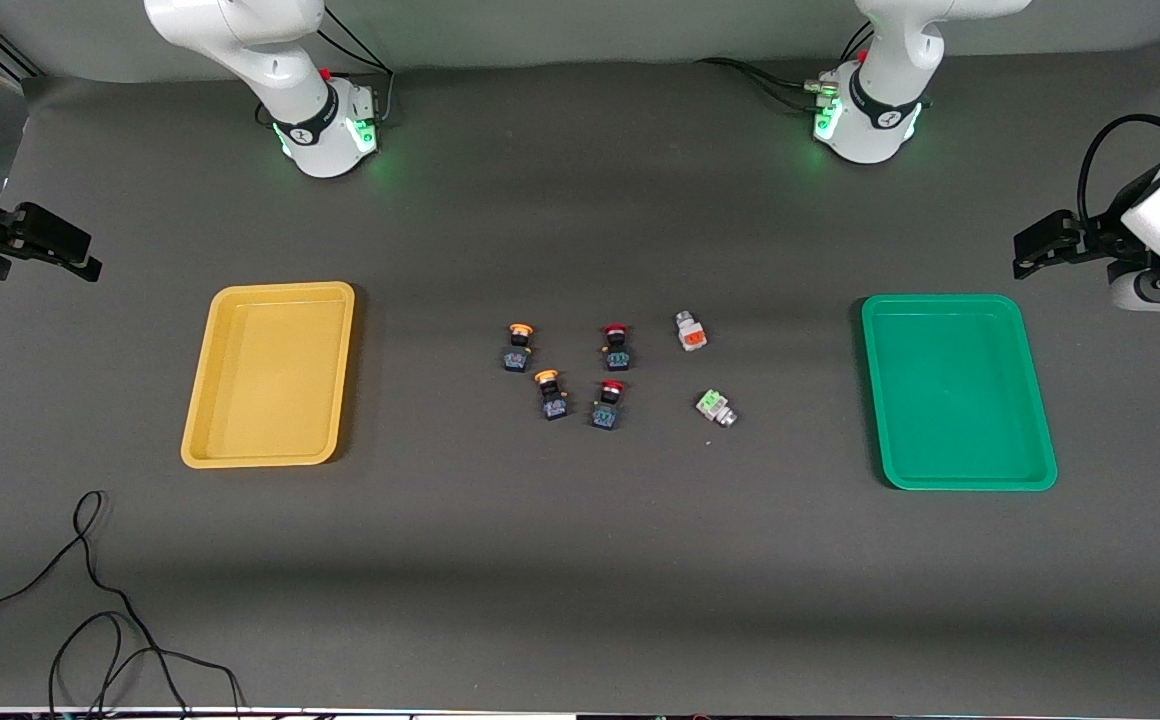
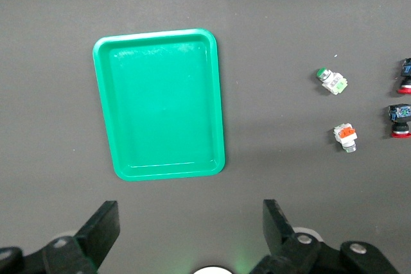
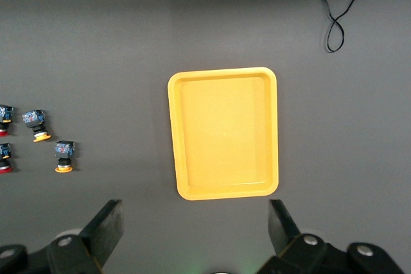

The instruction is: Place green and yellow buttons in trays

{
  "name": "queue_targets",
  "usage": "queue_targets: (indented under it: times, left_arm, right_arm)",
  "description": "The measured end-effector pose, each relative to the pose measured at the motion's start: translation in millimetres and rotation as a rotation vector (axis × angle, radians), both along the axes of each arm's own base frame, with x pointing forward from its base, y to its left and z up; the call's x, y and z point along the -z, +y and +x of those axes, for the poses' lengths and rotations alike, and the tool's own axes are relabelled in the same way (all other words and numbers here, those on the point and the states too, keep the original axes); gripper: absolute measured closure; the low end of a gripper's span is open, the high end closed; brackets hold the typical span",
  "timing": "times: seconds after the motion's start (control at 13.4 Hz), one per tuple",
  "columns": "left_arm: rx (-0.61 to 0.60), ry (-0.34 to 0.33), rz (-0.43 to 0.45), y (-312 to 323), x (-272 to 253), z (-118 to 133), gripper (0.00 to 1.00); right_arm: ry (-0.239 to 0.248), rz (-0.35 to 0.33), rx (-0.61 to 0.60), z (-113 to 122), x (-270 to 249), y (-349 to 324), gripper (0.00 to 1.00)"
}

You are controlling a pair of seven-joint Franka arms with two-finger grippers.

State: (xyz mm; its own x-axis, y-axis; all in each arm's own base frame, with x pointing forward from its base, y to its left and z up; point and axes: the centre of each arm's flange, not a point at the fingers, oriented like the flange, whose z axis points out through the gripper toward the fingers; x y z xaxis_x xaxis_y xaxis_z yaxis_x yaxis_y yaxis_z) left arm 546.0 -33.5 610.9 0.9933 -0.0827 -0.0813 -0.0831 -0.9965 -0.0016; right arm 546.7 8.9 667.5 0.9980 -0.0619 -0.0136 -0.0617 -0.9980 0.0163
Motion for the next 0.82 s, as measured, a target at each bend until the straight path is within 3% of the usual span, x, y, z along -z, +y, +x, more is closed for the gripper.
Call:
queue_targets:
  times: [0.52,0.82]
  left_arm:
    - [-0.023,0.001,0.0,-6.8,0.3,-0.6,0.0]
    - [-0.061,0.025,0.014,-66.2,13.6,-9.7,0.0]
  right_arm:
    - [0.001,0.002,0.0,0.3,0.7,0.2,0.0]
    - [0.002,0.002,0.0,0.4,1.1,-0.2,0.0]
